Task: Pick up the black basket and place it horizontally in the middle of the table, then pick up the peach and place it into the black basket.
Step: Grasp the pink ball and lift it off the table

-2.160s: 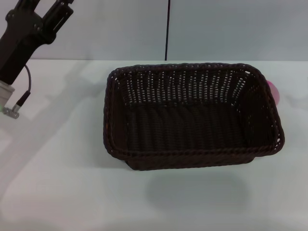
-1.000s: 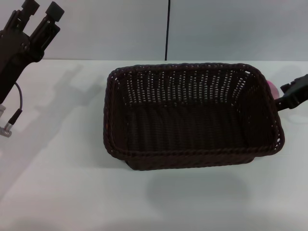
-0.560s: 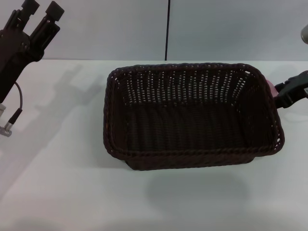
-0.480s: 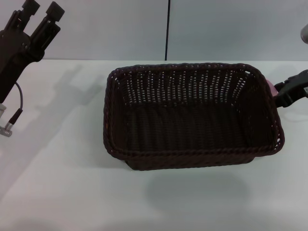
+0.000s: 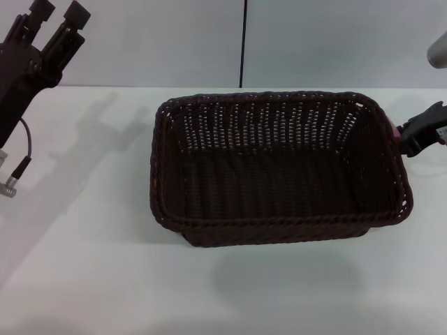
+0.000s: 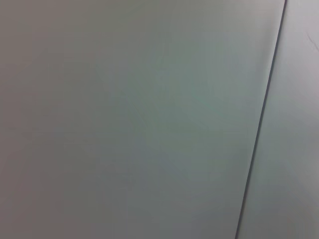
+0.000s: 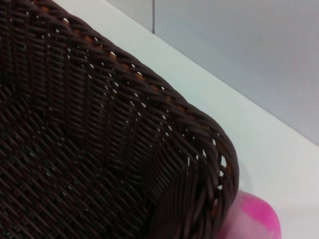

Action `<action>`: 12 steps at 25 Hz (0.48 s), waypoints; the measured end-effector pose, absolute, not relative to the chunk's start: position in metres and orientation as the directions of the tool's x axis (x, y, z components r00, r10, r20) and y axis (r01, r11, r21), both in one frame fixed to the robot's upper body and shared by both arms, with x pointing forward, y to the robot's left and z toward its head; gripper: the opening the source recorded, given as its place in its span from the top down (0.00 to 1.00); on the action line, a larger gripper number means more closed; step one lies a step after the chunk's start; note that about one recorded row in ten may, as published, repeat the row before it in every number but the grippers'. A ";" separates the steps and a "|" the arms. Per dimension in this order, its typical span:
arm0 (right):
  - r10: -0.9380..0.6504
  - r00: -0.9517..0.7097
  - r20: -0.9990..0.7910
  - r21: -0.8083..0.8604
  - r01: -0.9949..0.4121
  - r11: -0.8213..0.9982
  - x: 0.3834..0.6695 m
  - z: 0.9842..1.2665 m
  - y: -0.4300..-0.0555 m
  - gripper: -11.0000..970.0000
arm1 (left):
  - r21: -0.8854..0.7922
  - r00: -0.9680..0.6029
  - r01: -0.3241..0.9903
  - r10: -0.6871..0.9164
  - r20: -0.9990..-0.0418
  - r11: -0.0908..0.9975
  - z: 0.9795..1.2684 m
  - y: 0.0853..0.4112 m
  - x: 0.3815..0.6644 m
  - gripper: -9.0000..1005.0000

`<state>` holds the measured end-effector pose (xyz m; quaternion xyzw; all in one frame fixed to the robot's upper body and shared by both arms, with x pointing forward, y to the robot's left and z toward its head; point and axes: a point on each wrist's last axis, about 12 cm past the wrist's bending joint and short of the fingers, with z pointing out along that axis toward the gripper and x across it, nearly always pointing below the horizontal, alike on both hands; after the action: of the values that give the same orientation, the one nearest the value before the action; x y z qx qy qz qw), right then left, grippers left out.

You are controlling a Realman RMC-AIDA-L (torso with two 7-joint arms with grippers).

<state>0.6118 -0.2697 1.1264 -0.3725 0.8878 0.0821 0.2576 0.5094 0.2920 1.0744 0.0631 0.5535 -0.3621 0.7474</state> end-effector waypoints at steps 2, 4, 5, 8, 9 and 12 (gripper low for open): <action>-0.618 -0.590 -0.519 -0.047 -0.702 0.710 0.611 1.127 -0.270 0.67 | -0.307 0.126 0.610 -0.472 -0.873 0.730 1.075 0.292 0.509 0.19; -0.617 -0.592 -0.519 -0.044 -0.702 0.711 0.611 1.127 -0.270 0.69 | -0.307 0.126 0.610 -0.472 -0.873 0.731 1.075 0.292 0.510 0.19; -0.614 -0.594 -0.520 -0.041 -0.701 0.712 0.610 1.127 -0.271 0.70 | -0.307 0.126 0.610 -0.472 -0.873 0.731 1.075 0.292 0.510 0.19; -0.602 -0.597 -0.530 -0.023 -0.699 0.715 0.608 1.129 -0.272 0.72 | -0.313 0.127 0.603 -0.475 -0.871 0.734 1.074 0.293 0.509 0.19; -0.595 -0.598 -0.537 -0.016 -0.698 0.716 0.607 1.131 -0.273 0.73 | -0.313 0.127 0.603 -0.475 -0.871 0.734 1.074 0.293 0.509 0.19; -0.581 -0.595 -0.555 -0.012 -0.693 0.721 0.604 1.137 -0.277 0.75 | -0.314 0.128 0.599 -0.475 -0.870 0.737 1.074 0.294 0.509 0.19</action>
<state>0.6040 -0.2766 1.1373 -0.3592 0.8870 0.1029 0.2714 0.5092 0.2944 1.0738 0.0555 0.5545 -0.3585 0.7490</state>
